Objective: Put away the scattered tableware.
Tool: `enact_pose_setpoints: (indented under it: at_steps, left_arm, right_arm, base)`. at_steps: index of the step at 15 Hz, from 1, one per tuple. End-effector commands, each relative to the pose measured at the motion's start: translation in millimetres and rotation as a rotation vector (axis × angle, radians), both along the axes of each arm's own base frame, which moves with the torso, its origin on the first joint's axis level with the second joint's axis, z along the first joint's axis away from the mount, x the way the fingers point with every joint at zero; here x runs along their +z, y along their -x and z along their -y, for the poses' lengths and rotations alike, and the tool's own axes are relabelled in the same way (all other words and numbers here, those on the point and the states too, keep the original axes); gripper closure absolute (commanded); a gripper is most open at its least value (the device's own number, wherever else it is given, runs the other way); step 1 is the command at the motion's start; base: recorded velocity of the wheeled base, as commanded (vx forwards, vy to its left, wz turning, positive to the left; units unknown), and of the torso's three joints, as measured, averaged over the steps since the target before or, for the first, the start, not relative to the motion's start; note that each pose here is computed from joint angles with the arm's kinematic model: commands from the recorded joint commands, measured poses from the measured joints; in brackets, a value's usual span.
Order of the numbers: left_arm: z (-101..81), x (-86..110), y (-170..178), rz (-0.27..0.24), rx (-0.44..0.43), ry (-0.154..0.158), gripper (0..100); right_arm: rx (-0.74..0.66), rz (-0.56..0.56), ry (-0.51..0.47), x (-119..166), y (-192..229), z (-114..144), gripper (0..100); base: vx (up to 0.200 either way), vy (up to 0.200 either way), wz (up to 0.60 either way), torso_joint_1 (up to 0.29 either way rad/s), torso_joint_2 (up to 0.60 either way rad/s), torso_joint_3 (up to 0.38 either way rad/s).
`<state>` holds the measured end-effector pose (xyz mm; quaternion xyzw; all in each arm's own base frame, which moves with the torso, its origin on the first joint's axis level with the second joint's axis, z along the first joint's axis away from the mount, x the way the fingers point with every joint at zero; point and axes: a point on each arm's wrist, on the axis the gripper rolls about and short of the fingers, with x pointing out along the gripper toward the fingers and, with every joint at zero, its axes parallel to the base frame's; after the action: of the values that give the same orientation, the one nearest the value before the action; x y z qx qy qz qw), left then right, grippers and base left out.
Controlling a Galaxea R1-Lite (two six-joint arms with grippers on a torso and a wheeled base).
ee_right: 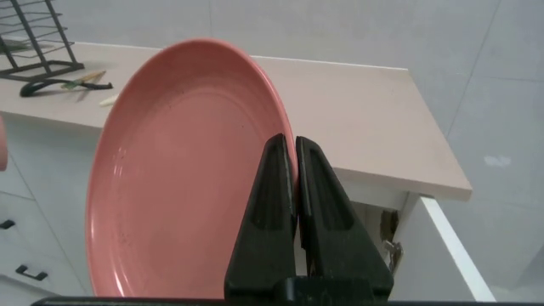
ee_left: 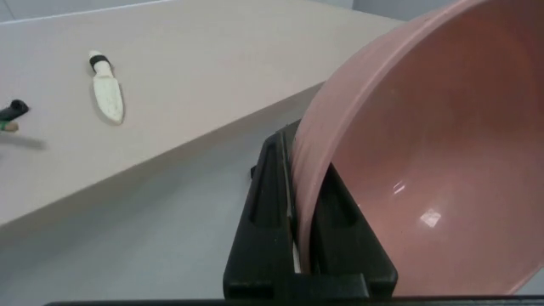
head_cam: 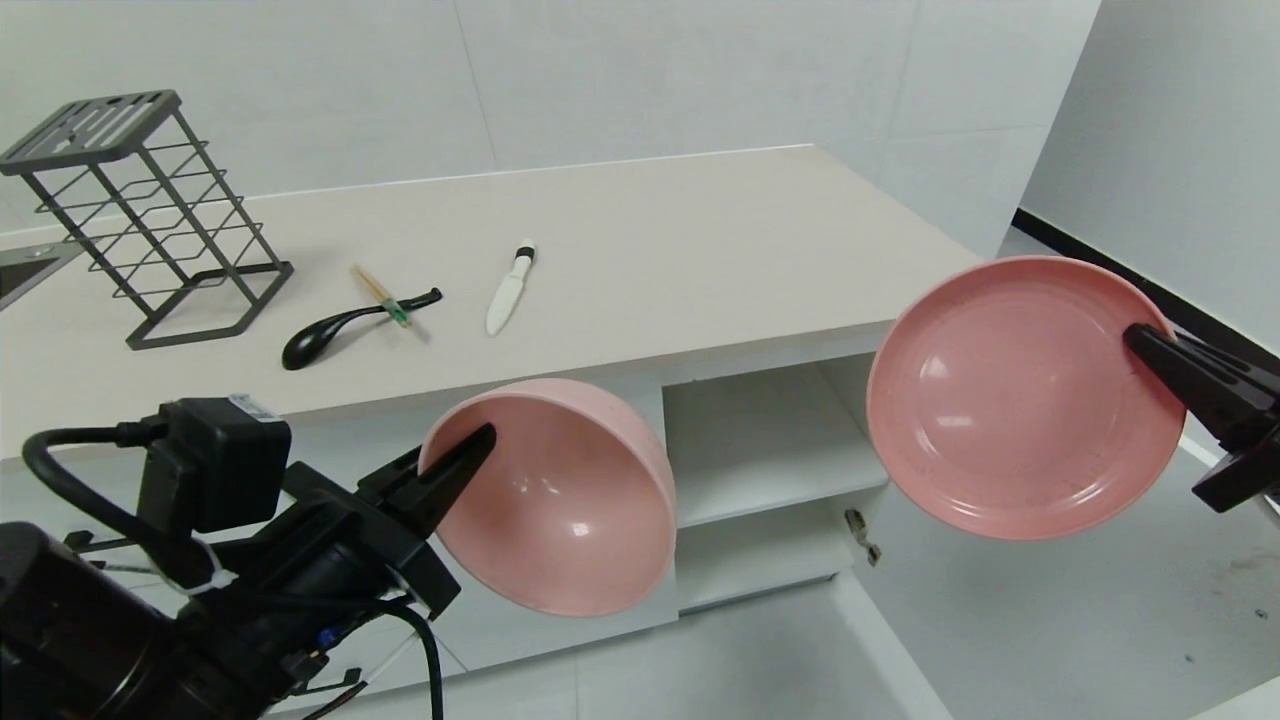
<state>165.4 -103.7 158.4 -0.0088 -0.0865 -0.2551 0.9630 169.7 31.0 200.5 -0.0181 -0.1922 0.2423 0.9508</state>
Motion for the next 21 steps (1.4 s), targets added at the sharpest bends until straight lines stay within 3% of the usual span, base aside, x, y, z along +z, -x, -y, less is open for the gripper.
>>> enact_pose_setpoints:
  at_steps: [1, 16, 18, 21]
  left_arm:
    - [0.2, -0.6, -0.5, -0.002, 0.001, -0.001, 100]
    - [-0.3, -0.6, -0.3, -0.002, 0.002, 0.000, 100]
    - [-0.2, -0.3, -0.5, -0.011, -0.001, 0.018, 100]
    - [-0.5, -0.3, -0.1, -0.011, -0.001, 0.018, 100]
  right_arm:
    - [0.001, -0.004, 0.000, -0.7, -0.9, -0.2, 100]
    - [0.001, -0.004, 0.002, -1.1, -0.7, -0.2, 100]
    - [-0.001, -0.004, 0.002, -1.1, -0.8, 0.1, 100]
    - [-0.001, -0.004, 0.002, -1.1, -0.8, 0.1, 100]
  base:
    - [0.000, 0.000, 0.00, -0.124, 0.25, 0.115]
    - [0.000, 0.000, 0.00, -0.177, 0.31, 0.140]
    - [0.000, 0.000, 0.00, -0.161, 0.23, 0.120]
    - [0.000, 0.000, 0.00, -0.128, 0.20, 0.076]
